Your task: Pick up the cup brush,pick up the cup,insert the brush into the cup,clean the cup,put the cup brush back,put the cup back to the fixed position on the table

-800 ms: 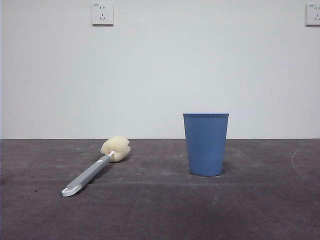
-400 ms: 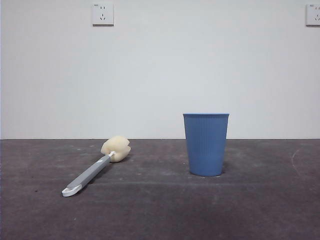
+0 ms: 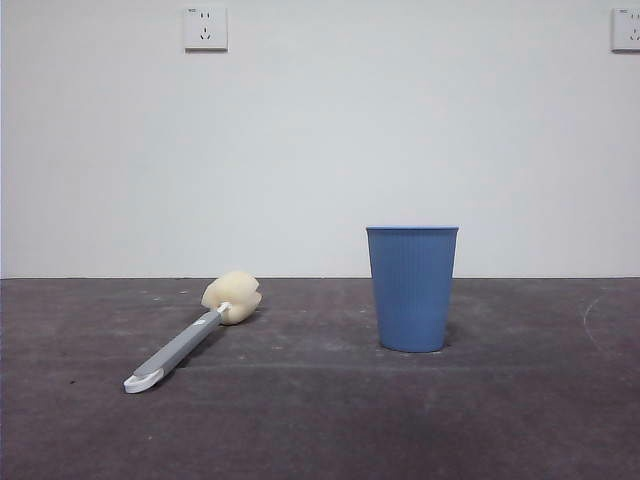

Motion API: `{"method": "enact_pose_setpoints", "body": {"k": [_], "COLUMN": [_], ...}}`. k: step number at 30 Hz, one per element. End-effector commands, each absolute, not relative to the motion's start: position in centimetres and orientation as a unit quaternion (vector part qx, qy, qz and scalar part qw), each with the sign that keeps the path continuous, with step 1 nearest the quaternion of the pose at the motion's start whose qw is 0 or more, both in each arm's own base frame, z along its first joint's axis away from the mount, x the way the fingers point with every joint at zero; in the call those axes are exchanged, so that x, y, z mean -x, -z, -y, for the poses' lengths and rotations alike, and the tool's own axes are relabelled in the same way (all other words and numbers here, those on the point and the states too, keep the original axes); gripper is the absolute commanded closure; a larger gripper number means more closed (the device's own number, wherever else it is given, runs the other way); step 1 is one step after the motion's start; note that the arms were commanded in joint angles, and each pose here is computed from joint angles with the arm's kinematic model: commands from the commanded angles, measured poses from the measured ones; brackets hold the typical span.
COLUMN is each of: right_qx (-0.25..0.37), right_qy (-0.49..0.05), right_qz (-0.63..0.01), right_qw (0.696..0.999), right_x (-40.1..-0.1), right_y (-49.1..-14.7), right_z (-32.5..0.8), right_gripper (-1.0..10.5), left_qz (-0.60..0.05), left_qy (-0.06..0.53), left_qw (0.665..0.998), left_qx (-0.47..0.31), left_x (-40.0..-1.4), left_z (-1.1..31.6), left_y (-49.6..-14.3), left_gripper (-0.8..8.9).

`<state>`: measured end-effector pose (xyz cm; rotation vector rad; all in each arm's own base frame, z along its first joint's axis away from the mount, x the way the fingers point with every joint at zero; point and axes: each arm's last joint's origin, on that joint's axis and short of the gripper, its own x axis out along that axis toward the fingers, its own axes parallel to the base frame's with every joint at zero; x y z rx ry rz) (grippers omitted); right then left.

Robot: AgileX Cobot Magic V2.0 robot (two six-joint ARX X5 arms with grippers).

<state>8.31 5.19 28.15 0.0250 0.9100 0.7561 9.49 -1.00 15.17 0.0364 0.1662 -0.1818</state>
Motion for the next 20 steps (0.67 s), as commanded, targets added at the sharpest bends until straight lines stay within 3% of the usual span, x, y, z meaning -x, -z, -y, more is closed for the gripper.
{"method": "enact_pose_setpoints", "body": {"k": [1, 13, 16, 20], "right_qx": [-0.013, -0.005, 0.045, 0.039], "right_qy": [-0.355, -0.36, -0.354, -0.339], "right_qz": [-0.427, -0.419, -0.361, -0.213], "right_qw": [0.831, 0.834, 0.861, 0.916], "right_x": [-8.3, -8.1, -8.2, -7.9], "right_y": [-28.2, -28.3, -28.9, -31.1], "right_z": [-5.2, -5.1, -4.8, -4.2], "right_gripper": [9.4, 9.4, 9.4, 9.4], "left_qz": [-0.089, -0.089, -0.089, -0.089], "left_qy": [0.088, 0.088, 0.088, 0.088], "left_qw": [0.992, 0.992, 0.992, 0.992], "left_qx": [-0.012, -0.012, -0.012, -0.012], "left_x": [-9.5, -9.5, -9.5, -9.5], "left_z": [1.0, 1.0, 1.0, 1.0], "left_y": [-14.8, -14.8, -14.8, -14.8], "left_gripper": [8.17, 8.17, 8.17, 8.17]}}
